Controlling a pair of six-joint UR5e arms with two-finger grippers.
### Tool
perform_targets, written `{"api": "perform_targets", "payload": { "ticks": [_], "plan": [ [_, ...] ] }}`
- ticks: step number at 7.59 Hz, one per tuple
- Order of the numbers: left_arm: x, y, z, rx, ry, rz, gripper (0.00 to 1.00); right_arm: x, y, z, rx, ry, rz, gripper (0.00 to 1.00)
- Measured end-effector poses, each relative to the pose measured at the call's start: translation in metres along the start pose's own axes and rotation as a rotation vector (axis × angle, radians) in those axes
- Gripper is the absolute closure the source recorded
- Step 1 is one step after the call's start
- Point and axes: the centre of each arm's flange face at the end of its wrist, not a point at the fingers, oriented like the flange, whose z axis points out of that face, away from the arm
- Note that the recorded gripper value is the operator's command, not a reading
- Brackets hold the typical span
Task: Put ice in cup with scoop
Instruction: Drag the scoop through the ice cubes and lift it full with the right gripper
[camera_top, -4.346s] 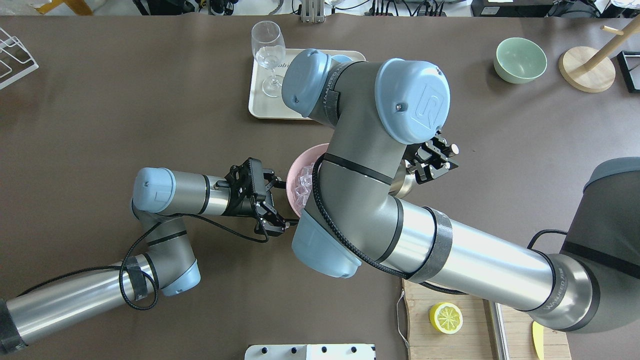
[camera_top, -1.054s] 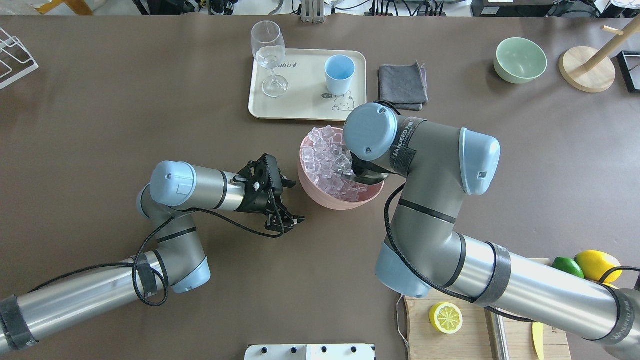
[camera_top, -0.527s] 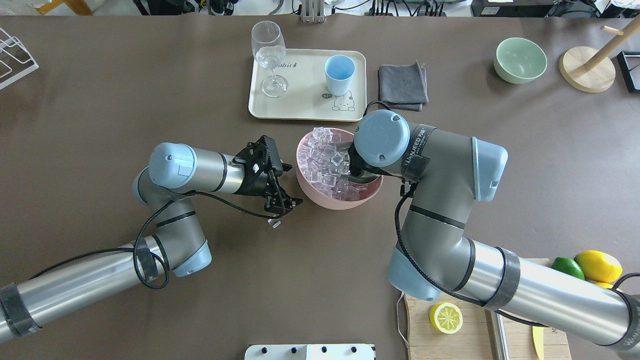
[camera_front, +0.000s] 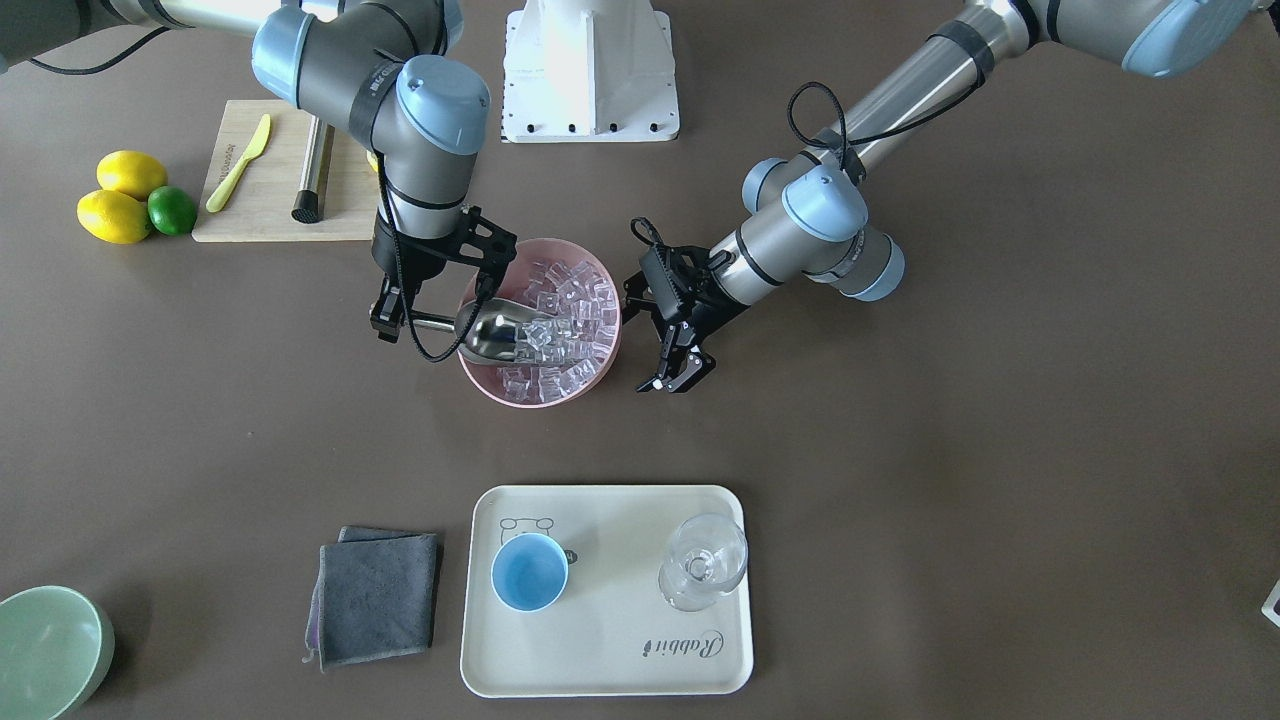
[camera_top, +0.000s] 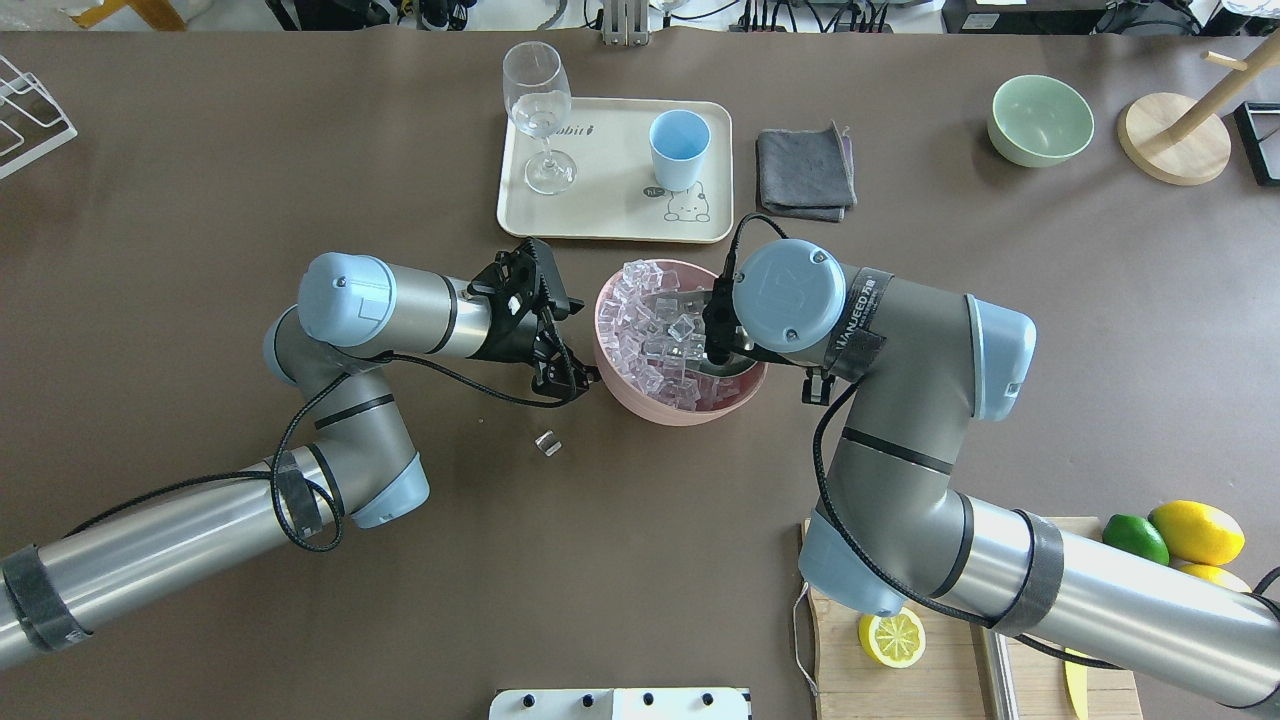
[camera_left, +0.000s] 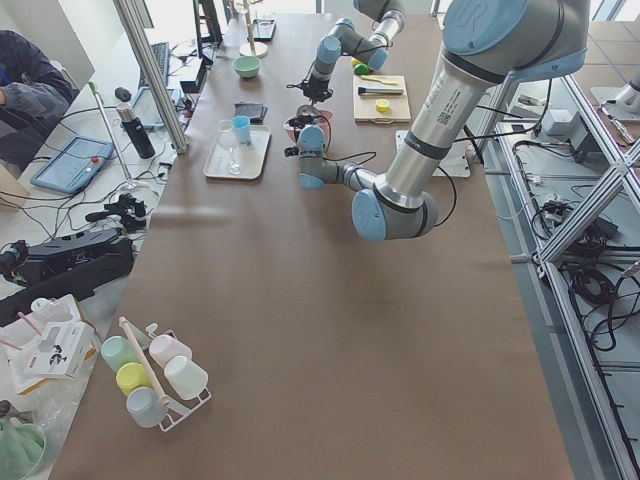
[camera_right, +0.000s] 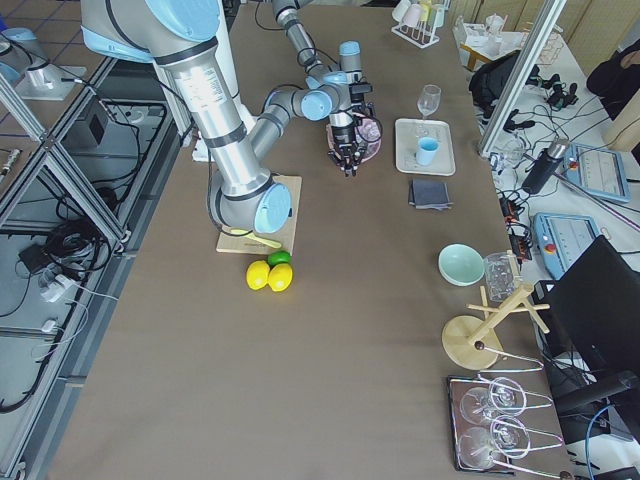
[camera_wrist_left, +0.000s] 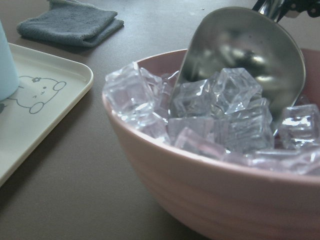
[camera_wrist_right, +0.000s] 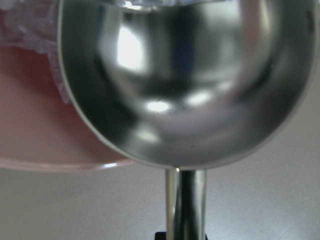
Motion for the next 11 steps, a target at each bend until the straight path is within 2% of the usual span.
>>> {"api": "perform_targets", "payload": {
  "ticks": [6,11],
  "plan": [
    [0.0017,-0.004,0.0012,-0.001,0.004,0.002,0.02,-0.0087,0.0069,-0.003,0.124,-0.016,-0.005,1.0],
    [0.0026,-0.0039,0.0009,-0.001,0.006,0.001,0.02,-0.0106,0.0094,-0.0053,0.163,-0.037,-0.011,1.0]
  ]
}}
